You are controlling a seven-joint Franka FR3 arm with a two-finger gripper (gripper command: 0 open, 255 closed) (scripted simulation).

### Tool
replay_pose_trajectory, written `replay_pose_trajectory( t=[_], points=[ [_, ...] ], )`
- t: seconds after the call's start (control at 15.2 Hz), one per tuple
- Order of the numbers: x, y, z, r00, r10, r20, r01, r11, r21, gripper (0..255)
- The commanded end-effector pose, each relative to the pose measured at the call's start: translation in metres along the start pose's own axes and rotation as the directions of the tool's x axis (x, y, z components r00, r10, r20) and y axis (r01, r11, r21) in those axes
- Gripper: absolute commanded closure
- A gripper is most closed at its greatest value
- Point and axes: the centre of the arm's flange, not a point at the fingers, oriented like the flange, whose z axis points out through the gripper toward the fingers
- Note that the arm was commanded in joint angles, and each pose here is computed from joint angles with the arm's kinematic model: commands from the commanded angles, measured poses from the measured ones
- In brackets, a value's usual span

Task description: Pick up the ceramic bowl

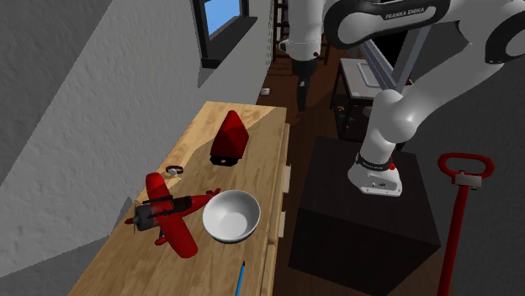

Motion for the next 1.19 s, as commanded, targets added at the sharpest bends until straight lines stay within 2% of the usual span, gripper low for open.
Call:
replay_pose_trajectory(
  t=[0.0, 1.12],
  points=[
    [0.01, -0.024, 0.011, 1.0, 0.006, -0.002, -0.006, 1.0, -0.006, 0],
    [0.093, -0.229, 0.083, 0.999, 0.047, -0.01, -0.047, 0.997, -0.063, 0]
  ],
)
